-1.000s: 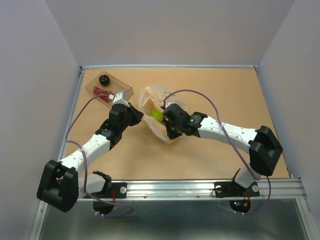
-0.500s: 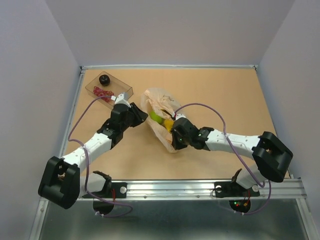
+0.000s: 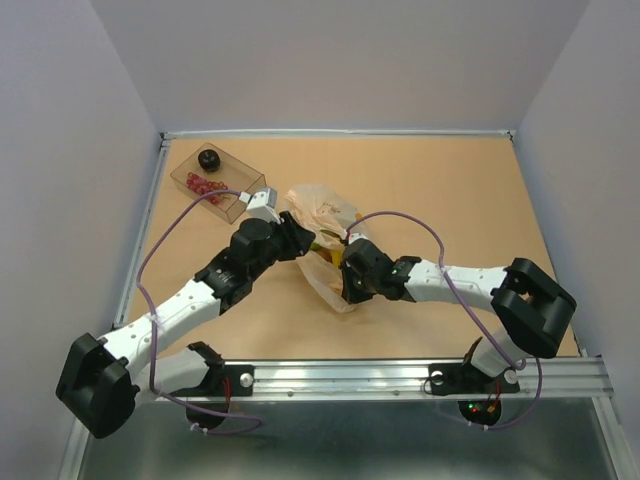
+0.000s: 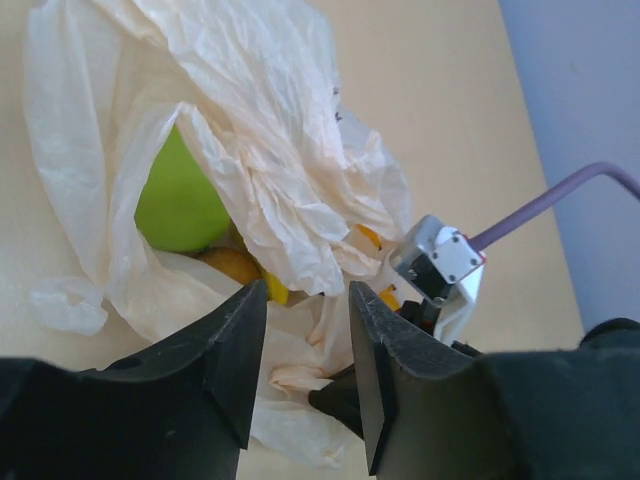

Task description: Untie the knot of the plastic bag and take out the fruit

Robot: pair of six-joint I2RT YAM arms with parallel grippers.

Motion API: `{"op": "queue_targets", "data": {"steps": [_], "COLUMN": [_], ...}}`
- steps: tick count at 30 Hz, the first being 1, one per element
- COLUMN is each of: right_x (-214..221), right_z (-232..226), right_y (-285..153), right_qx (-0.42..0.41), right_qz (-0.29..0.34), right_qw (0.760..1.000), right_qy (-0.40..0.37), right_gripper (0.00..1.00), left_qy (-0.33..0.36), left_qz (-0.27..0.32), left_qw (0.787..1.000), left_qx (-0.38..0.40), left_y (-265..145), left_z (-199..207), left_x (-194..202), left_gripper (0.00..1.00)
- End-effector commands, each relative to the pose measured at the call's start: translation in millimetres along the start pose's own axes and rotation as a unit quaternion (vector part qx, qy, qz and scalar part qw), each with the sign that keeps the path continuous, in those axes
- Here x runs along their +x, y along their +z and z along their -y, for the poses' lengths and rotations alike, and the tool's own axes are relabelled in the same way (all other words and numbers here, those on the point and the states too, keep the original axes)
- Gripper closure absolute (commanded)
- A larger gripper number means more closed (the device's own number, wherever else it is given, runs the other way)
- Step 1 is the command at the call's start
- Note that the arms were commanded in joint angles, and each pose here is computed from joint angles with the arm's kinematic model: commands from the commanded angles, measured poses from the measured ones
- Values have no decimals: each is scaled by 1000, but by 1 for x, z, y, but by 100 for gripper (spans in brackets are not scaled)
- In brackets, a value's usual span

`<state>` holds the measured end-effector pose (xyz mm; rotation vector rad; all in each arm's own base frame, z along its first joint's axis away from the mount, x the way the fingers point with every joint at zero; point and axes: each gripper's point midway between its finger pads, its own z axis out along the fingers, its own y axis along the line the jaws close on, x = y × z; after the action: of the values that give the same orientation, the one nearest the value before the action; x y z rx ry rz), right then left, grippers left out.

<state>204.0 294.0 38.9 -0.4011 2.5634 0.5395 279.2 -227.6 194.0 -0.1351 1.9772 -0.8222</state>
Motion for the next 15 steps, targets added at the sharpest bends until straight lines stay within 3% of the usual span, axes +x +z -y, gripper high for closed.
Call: {"op": "queue_targets", "data": {"steps": [1,8,11,15], "right_x": [-20,-13,-4,11], "right_z": [-16,-12,-10,-5], "right_y": [-5,-2,0,1], "right_qx": [-22,-19,-22,-24], "right_qz": [33,25,12,-3], "right_qw": [999,999,1000,1000], "right_qy": [-5,-10,-7,-1], "right_gripper": [94,94,94,94], "left_qy": [15,17,-3,-55], "left_qz": [-9,-11,14,66], "left_qw": [1000,999,999,995], "left_qx": [-22,-33,-48,-49], "left_y": [9,46,72,118], "left_z": [-6,0,2,-4], "left_x": [7,4,-17,-76], "left_gripper": [52,51,51,51]}}
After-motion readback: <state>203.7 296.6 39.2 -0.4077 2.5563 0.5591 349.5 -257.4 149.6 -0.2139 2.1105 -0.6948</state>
